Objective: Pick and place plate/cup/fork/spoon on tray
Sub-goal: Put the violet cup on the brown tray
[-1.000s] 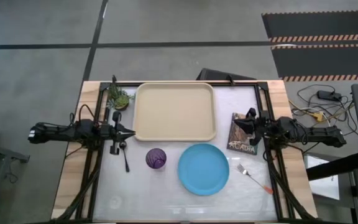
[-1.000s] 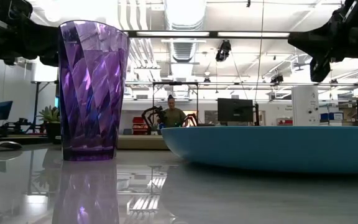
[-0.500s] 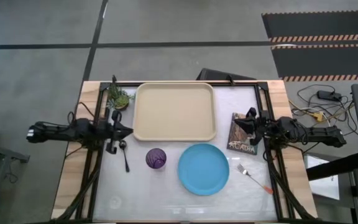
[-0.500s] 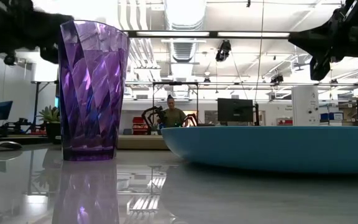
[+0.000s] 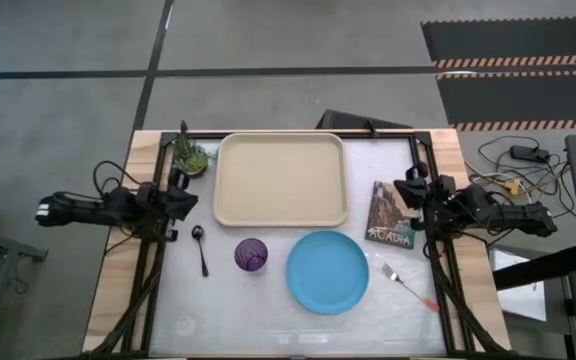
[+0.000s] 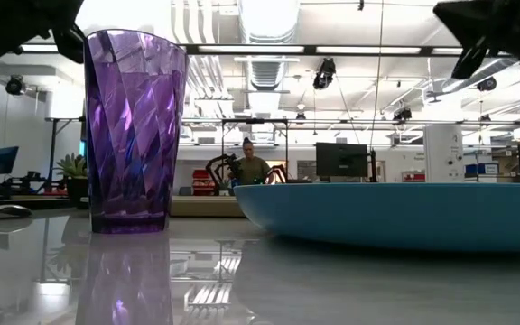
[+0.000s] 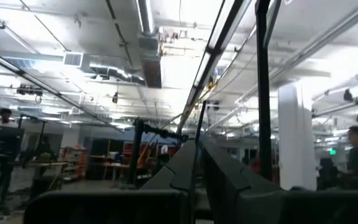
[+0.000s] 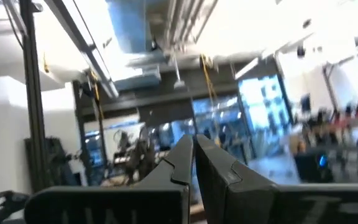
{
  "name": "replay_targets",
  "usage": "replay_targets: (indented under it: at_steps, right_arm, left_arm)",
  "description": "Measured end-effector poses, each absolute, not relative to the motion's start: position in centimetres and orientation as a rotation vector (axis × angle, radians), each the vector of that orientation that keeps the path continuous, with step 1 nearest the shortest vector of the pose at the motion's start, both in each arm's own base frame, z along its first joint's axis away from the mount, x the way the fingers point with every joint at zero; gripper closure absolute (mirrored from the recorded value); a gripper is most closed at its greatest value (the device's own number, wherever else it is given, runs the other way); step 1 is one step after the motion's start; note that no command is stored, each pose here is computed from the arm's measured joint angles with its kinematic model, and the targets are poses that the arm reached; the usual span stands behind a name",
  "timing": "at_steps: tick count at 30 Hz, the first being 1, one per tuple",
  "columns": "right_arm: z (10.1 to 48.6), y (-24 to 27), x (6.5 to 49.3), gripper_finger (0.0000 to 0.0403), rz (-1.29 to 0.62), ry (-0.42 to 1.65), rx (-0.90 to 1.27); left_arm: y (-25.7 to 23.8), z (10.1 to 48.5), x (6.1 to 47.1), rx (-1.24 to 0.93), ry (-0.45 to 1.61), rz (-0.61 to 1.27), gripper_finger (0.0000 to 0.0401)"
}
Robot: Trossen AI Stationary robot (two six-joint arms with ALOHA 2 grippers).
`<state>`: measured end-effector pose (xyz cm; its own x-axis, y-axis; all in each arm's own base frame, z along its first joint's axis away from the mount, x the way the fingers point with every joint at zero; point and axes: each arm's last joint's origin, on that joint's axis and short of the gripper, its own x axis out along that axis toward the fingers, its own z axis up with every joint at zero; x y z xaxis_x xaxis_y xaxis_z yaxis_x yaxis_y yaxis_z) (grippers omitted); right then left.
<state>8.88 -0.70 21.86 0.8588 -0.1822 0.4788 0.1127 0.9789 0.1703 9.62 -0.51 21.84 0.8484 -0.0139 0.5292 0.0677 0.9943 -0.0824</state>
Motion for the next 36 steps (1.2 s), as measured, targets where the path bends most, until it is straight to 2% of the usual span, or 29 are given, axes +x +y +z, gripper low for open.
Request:
replay_targets:
  at_steps: [9,19,29,36]
  right_arm:
    - [22.8,-0.7,8.3,0.0394,-0.202,-0.613,-0.029]
    - [23.0,-0.7,8.2,0.0394,-0.217,-0.638,-0.076]
    - [22.8,-0.7,8.3,0.0394,-0.206,-0.611,-0.061]
    - [22.7,-0.7,8.4,0.0394,-0.202,-0.600,-0.063]
  left_arm:
    - [-0.6,24.2,10.4,-0.099,-0.628,-0.057,0.0389]
    - [-0.8,27.2,13.6,-0.147,-0.551,-0.072,0.0389]
    - [-1.2,27.6,19.7,-0.312,-0.152,-0.050,0.0389]
    - [-1.6,28.6,22.4,-0.380,0.108,0.003,0.0389]
